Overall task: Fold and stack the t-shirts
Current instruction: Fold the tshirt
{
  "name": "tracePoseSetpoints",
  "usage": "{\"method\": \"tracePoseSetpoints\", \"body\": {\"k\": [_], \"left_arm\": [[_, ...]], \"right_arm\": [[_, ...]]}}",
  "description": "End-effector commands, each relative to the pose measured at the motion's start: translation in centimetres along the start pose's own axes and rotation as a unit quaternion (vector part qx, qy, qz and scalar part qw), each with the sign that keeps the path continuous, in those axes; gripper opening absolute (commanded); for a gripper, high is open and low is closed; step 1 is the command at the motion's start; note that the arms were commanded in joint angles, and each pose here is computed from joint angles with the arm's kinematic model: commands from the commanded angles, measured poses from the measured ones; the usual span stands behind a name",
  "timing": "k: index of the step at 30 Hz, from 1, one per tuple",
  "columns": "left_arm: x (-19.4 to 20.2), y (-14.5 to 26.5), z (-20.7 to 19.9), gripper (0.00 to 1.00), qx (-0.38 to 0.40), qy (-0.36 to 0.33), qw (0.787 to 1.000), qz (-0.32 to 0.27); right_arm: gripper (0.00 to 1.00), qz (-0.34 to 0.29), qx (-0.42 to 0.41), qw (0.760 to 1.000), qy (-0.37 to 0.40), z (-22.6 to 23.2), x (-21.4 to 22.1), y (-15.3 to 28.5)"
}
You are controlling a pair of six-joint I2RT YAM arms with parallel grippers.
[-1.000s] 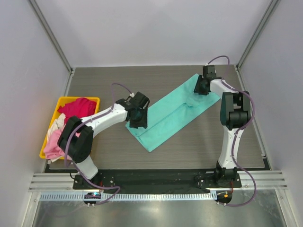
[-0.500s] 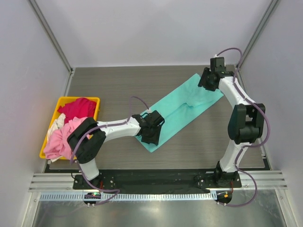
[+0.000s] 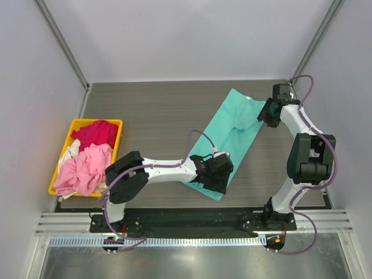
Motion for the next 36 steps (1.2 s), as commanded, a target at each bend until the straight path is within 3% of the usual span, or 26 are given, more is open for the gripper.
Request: {"method": "tracePoseSetpoints", "body": {"k": [1,7,14,28,31,34,36], "left_arm": [[-2.3,3.0,-4.7,0.50,0.059,0.000,0.998,-0.022],[-6.7,6.8,-1.7,0.53,0.008,-0.013,0.998,-0.053],[-10.7,7.7,8.0,0.53,-0.057,0.047,0.996,-0.052],[-10.6,5.5,16.7,0.53,-0.119,0.101,0.988,-0.002],[-10.1,5.0,17.4,0.53,-0.130,0.105,0.986,0.009],[-9.6,4.7,17.8,0.53,-0.135,0.111,0.985,0.015],[-9.3,4.4,18.0,0.52,-0.137,0.113,0.984,0.017]], "right_arm": [[0.48,-0.011,-0.009,1.000,0.002,0.2,-0.9,-1.5],[0.48,-0.025,-0.026,0.999,-0.016,0.0,-3.3,-4.3],[0.45,-0.027,-0.042,0.998,-0.033,-0.6,-5.6,-6.8],[0.41,-0.028,-0.057,0.998,-0.010,-0.6,-7.0,-10.5],[0.38,-0.026,-0.053,0.998,-0.003,-0.8,-6.9,-11.2],[0.29,-0.024,-0.048,0.999,0.003,-0.9,-6.8,-11.7],[0.18,-0.024,-0.043,0.999,0.002,-1.1,-6.8,-11.8]]}}
Point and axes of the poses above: each gripper's point midway between its finger pads, its own y axis back along the fingers, its own z axis along the line the jaws close on, x = y × z, the point moved 3 cm from there along y, back along the fingers, and after that the axes turned 9 degrees about y, right-handed, at the moved point
